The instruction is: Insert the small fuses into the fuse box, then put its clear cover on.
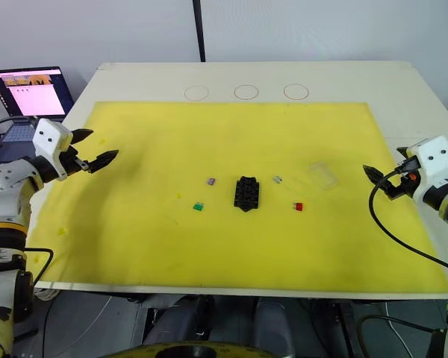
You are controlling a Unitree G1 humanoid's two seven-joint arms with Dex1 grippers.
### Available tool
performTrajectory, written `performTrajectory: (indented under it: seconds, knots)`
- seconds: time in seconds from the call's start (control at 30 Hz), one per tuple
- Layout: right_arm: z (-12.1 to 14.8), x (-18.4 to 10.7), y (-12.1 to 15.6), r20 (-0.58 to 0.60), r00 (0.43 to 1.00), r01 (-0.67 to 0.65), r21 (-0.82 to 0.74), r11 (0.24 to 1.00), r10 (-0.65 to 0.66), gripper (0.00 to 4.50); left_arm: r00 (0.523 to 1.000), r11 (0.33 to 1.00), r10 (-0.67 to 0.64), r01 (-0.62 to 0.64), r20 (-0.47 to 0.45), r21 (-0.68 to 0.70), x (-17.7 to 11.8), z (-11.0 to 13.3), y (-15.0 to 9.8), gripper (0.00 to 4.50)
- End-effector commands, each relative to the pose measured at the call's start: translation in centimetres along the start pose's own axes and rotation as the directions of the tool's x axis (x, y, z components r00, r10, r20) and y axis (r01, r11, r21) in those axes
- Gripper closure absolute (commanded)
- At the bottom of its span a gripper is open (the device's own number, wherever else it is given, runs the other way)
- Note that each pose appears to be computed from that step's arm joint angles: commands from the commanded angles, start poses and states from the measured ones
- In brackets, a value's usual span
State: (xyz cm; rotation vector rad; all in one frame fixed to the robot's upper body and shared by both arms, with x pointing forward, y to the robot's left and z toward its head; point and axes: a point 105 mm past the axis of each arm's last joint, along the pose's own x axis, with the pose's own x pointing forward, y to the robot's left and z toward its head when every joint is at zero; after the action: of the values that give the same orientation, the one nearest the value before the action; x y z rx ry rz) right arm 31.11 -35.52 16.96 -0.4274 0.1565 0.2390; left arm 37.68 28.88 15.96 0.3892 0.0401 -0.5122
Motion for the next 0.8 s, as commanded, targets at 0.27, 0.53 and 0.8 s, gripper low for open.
performTrajectory:
  seconds: [0.27,0.53,0.8]
  knots:
    - [4.4,-1.3,-0.5,0.15,0.989,-0.016,-0.008,1.0,0.017,0.04,0.998,1.0,-0.023,0.022,0.057,0.021,-0.5,2.3,0.6,0.0]
    - [10.3,-1.0,11.2,0.243,0.845,-0.462,-0.115,0.879,0.476,0.04,0.987,0.981,-0.15,0.156,0.054,-0.116,-0.7,3.6,-0.3,0.0]
    - [13.9,-2.8,20.2,0.278,0.647,-0.635,-0.321,0.703,0.71,0.04,0.929,0.882,-0.369,0.361,0.029,-0.302,-0.6,4.3,-3.6,0.0]
